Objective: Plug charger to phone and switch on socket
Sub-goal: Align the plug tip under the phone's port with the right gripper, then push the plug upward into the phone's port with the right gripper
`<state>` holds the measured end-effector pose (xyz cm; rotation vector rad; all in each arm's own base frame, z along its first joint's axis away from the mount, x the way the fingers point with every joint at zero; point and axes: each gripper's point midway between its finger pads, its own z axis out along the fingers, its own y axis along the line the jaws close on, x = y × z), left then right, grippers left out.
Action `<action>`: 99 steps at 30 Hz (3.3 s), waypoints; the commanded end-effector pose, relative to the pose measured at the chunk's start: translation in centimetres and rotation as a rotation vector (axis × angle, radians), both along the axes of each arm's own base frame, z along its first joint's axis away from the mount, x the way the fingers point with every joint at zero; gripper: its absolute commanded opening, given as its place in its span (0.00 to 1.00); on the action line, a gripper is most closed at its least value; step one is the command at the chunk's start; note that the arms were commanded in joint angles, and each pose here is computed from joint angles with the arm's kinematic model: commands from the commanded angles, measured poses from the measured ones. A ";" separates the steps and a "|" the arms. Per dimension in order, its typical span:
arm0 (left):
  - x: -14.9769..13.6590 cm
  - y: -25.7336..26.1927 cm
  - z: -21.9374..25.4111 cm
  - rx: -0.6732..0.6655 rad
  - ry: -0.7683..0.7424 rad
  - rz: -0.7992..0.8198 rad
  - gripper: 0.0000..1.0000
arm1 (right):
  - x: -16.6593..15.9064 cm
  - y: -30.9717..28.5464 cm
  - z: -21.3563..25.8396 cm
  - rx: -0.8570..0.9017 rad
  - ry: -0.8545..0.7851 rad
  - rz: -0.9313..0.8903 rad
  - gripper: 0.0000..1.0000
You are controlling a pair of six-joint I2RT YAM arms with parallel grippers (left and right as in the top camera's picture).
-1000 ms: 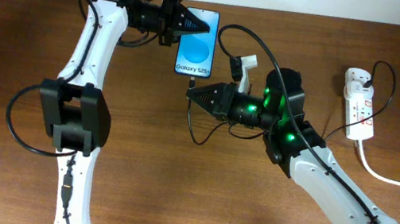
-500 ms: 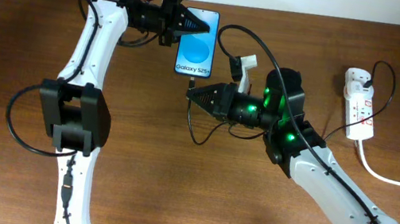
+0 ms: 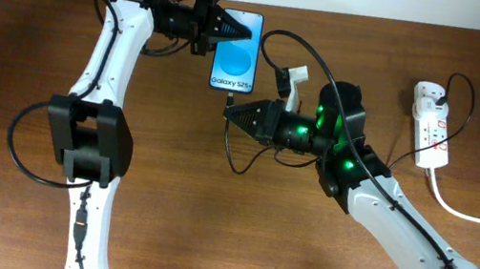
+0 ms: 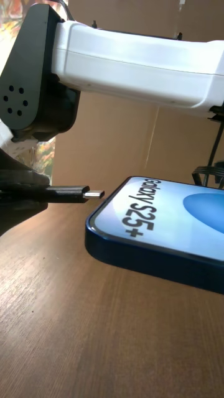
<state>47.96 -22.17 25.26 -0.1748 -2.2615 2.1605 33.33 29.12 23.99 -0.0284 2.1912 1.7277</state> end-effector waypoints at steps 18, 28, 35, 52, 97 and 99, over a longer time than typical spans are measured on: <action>-0.5 -0.3 1.3 -0.033 0.012 -0.019 0.00 | 0.0 0.2 -0.2 -0.005 -0.014 0.003 0.04; -1.1 -1.6 1.2 -0.028 0.004 -0.045 0.00 | 0.1 0.2 -0.1 -0.002 -0.021 0.003 0.04; -0.9 -0.9 1.6 -0.051 0.007 -0.040 0.00 | 0.1 0.1 -0.1 -0.003 -0.020 0.000 0.04; -0.6 -0.5 1.6 -0.050 0.006 -0.029 0.00 | 1.0 -0.6 -0.2 -0.003 -0.004 -0.041 0.04; -0.9 -1.2 1.6 -0.052 -0.001 -0.044 0.00 | 4.2 -2.6 -1.3 -0.055 0.001 -0.231 0.04; -1.0 -1.4 1.6 -0.052 0.000 -0.049 0.00 | 4.3 -2.5 -1.2 -0.052 -0.006 -0.231 0.04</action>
